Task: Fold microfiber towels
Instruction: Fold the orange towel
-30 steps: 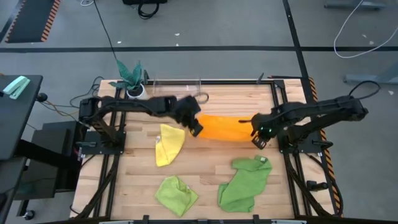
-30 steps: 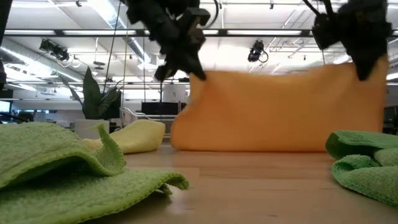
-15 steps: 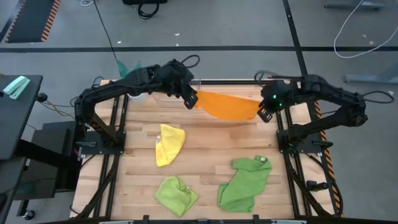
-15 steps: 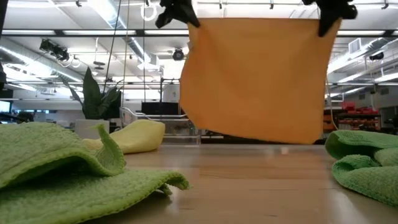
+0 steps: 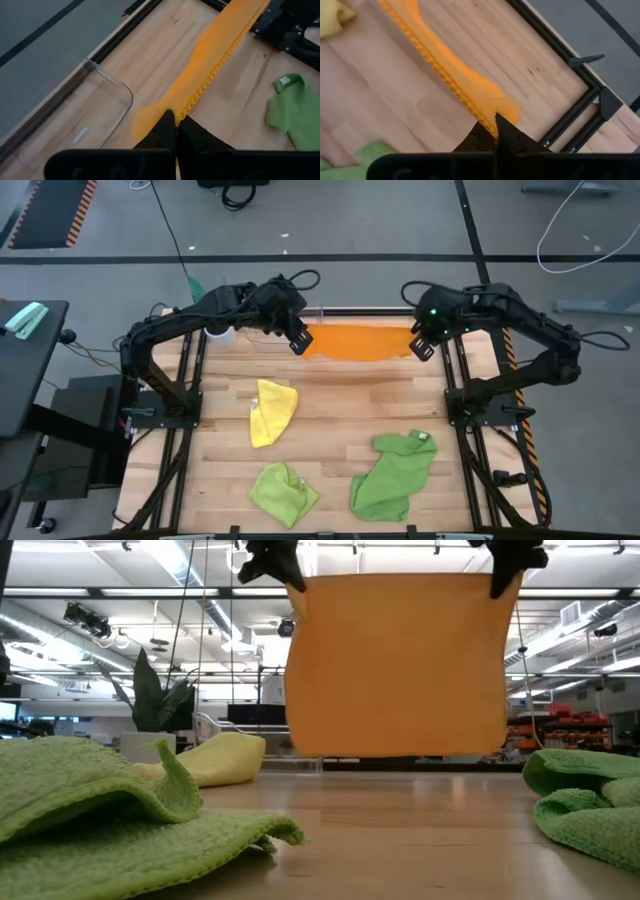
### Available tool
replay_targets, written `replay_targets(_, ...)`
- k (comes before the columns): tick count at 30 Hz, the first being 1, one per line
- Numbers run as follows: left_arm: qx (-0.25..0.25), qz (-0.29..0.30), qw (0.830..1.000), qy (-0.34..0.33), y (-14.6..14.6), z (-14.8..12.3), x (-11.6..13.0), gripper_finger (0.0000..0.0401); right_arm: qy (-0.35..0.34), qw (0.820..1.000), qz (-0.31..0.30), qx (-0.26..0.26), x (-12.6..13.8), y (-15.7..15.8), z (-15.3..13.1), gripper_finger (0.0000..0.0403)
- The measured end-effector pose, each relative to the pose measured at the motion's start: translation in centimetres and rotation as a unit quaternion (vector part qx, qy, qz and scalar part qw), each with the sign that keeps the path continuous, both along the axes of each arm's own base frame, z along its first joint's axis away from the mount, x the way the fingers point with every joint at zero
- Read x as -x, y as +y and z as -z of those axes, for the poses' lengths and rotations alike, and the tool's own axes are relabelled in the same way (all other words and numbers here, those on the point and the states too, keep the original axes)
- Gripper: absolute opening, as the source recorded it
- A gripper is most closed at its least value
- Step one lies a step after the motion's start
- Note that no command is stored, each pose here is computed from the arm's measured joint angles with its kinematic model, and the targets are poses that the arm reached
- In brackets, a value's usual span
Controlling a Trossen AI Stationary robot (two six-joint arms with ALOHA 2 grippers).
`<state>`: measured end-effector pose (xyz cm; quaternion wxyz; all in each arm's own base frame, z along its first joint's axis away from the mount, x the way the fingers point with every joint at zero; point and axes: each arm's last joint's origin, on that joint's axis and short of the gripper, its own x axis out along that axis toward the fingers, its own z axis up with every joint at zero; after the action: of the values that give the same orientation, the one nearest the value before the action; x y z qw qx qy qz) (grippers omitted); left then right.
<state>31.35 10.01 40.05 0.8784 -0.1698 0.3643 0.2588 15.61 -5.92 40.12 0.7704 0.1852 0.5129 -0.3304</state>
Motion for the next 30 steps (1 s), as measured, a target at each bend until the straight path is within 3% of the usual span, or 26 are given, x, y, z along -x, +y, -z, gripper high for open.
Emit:
replay_targets(7, 0.008, -0.001, 1.000, 0.016, -0.1, 0.3, 0.2, 0.0002, 0.045, 0.998, -0.013, -0.029, -1.0, 0.0, 2.5, 0.0000)
replay_targets(19, 0.071, 0.042, 0.990, 0.111, -0.4, 4.6, -2.4, 0.0002, 0.060, 0.995, -0.029, -0.071, -1.3, 1.3, 4.7, 0.0000)
replay_targets(23, 0.082, 0.060, 0.984, 0.146, -1.7, 5.8, -3.1, 0.0002, 0.058, 0.994, -0.035, -0.086, -1.2, 2.5, 5.3, 0.0000)
replay_targets(30, 0.100, 0.091, 0.980, 0.143, -4.0, 6.0, -3.9, 0.0002, 0.067, 0.989, -0.036, -0.124, -0.6, 4.7, 7.4, 0.0000)
